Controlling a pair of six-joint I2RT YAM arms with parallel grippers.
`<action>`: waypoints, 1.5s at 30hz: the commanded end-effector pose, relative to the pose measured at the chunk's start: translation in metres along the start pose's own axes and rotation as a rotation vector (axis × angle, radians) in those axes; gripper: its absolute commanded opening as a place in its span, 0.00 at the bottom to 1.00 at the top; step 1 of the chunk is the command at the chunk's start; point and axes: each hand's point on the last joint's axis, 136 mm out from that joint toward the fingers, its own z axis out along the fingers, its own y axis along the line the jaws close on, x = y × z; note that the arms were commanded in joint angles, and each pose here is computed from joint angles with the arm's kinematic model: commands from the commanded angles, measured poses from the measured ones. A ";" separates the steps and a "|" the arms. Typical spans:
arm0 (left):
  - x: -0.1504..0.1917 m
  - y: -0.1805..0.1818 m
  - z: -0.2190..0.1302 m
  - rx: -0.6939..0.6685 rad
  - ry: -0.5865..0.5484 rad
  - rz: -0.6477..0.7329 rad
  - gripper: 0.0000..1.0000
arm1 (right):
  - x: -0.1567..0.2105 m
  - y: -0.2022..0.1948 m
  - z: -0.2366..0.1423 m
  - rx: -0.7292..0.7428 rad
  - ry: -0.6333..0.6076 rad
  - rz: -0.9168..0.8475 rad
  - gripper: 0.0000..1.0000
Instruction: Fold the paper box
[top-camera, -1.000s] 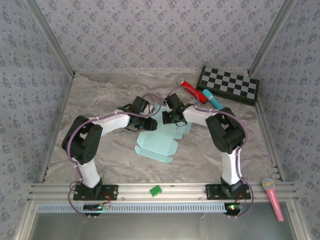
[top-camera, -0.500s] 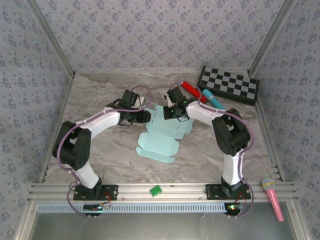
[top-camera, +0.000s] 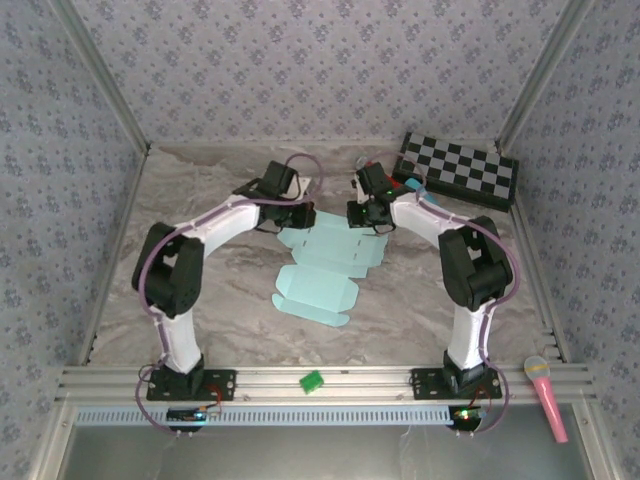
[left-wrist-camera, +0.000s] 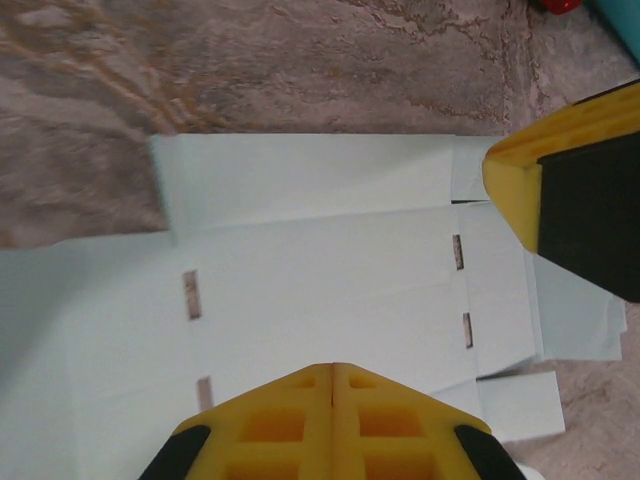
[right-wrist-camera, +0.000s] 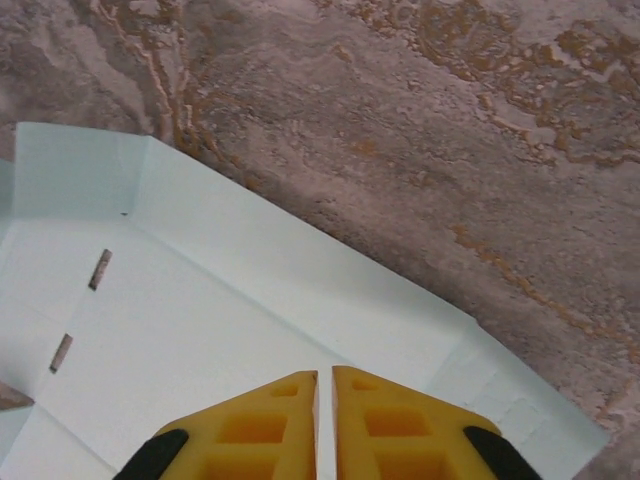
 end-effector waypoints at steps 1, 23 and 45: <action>-0.003 -0.013 0.020 0.025 0.038 0.010 0.00 | -0.007 -0.019 -0.017 0.073 -0.020 0.056 0.17; -0.004 0.020 0.114 -0.064 0.144 -0.039 0.00 | 0.012 -0.060 -0.006 0.231 0.043 0.197 0.43; 0.017 0.029 0.124 -0.076 0.180 -0.051 0.00 | 0.002 -0.022 0.013 0.003 0.037 0.146 0.37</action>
